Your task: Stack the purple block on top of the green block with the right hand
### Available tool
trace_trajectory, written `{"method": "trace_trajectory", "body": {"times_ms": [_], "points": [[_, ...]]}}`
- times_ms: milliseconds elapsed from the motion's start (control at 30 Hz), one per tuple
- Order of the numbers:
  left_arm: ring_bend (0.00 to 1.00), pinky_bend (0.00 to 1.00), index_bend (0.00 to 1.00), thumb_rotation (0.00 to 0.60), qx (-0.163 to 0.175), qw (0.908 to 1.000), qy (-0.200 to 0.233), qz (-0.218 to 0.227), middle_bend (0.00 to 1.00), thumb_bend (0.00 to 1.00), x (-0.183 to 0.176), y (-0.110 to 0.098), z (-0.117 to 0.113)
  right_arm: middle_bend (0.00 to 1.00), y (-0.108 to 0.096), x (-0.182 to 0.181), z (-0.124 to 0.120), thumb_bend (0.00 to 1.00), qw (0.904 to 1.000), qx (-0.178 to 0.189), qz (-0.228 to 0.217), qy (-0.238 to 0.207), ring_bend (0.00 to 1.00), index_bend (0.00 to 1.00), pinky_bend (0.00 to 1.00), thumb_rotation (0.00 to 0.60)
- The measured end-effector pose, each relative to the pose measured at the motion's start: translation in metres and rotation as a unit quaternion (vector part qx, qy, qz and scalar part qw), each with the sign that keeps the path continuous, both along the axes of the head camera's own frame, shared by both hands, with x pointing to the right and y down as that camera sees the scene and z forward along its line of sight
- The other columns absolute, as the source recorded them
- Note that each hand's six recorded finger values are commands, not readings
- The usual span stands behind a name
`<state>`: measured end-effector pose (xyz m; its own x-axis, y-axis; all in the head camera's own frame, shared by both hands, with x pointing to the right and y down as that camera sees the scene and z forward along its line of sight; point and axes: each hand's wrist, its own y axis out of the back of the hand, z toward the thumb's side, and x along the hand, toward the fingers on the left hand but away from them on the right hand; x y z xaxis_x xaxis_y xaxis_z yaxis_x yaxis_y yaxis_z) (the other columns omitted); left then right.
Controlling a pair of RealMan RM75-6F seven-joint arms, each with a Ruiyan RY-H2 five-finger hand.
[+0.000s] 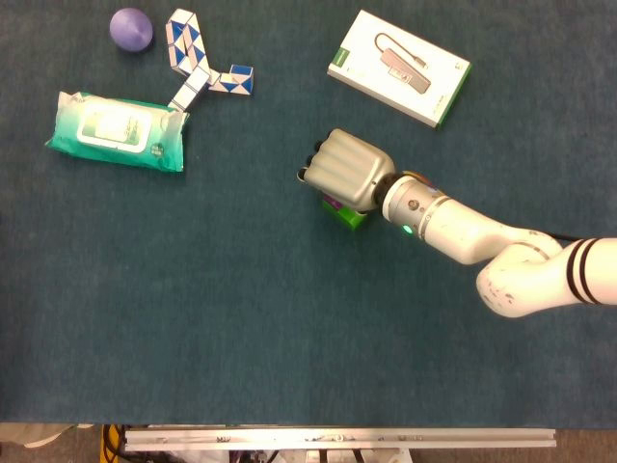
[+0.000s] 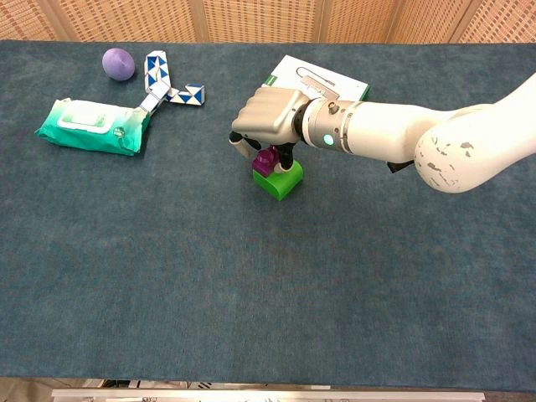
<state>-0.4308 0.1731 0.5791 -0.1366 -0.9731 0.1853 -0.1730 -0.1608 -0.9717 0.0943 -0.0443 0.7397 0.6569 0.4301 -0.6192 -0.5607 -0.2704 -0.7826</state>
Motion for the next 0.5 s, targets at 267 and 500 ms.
{"method": "trace_trajectory", "body": {"times_ms": [267,500], "points": [[0.3,0.19,0.3,0.6,0.001,1.0,0.0,-0.002,0.34,0.23,-0.0013,0.0006,-0.0004,0.47,0.0006,-0.0033,0.0032,0.19,1.0,0.002,0.001,-0.001,0.35,0.49,0.44,0.6],[0.3,0.19,0.3,0.6,0.001,1.0,0.0,-0.001,0.34,0.23,-0.0014,0.0007,-0.0001,0.5,0.0009,-0.0032,0.0056,0.24,1.0,0.003,0.0,0.001,0.35,0.56,0.44,0.6]]}}
